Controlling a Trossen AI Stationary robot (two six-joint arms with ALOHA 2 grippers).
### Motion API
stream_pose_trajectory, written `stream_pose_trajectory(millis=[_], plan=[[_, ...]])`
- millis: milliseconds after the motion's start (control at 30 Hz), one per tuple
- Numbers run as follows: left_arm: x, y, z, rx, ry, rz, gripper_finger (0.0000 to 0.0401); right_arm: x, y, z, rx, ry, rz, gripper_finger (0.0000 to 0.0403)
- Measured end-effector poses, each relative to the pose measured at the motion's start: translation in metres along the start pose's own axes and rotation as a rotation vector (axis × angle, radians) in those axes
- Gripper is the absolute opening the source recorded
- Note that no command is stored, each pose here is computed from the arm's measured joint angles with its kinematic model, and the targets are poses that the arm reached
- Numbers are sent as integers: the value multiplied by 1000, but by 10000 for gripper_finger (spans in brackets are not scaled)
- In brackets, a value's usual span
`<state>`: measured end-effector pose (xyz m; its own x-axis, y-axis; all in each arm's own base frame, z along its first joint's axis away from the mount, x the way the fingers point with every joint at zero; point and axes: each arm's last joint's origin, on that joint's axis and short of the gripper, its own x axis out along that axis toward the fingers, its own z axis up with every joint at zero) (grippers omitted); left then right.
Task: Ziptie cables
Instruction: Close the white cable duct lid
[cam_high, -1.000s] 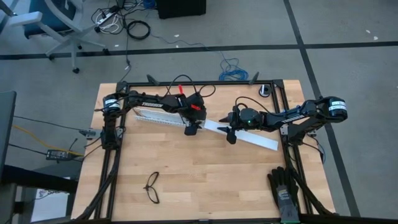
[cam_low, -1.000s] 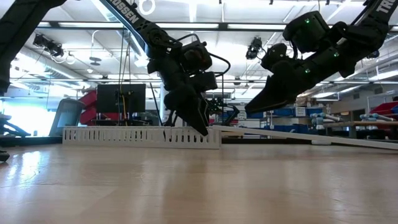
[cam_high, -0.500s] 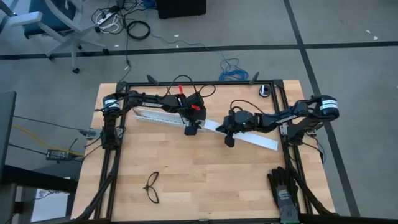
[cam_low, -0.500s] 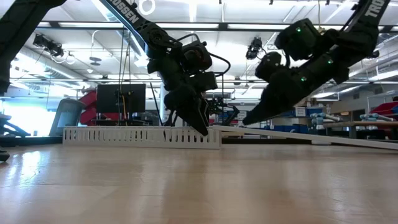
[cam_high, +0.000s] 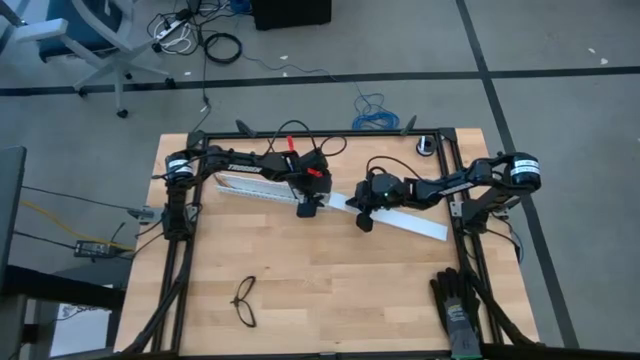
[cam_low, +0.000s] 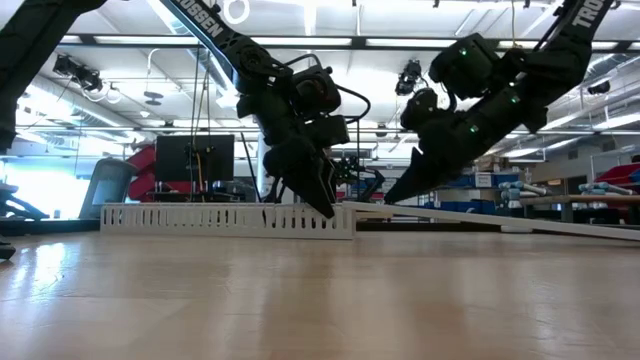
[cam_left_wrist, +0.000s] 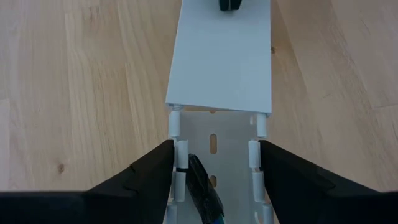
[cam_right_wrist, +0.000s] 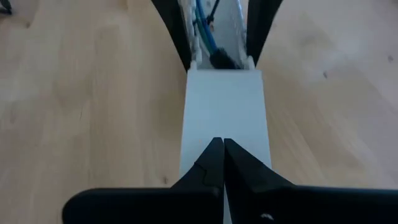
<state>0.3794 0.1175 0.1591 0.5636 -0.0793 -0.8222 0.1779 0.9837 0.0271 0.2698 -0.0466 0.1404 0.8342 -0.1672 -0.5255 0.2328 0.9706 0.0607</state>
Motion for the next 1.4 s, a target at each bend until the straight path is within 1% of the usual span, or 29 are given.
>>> stream_pose_trajectory(millis=[267, 367, 500, 600, 700, 833, 933, 1167, 1233, 1400], plan=[[0, 0, 1, 2, -9, 4, 234, 2, -3, 12, -31, -12, 29, 0], [0, 1, 1, 4, -14, 6, 234, 11, -4, 12, -31, 23, 42, 0], [0, 1, 0, 0, -4, 7, 234, 33, -7, 13, -28, 65, 55, 0], [0, 1, 0, 0, -1, 10, 234, 47, -6, 22, -71, 41, 82, 0], [0, 1, 0, 2, 1, 9, 234, 51, -5, 34, -122, 5, 90, 0], [0, 0, 1, 2, -5, 1, 234, 46, -5, 43, -158, -11, 47, 0], [0, -1, 0, 3, -3, -4, 234, 40, -6, 46, -178, 6, 18, 0], [0, -1, -1, 2, 9, -9, 234, 24, -2, 56, -197, -6, 34, 0], [0, -1, -1, 1, 12, -10, 234, 20, -1, 57, -185, 6, 39, 0], [0, -1, -1, 0, 16, -11, 234, 14, 0, 55, -97, 64, 46, 1]])
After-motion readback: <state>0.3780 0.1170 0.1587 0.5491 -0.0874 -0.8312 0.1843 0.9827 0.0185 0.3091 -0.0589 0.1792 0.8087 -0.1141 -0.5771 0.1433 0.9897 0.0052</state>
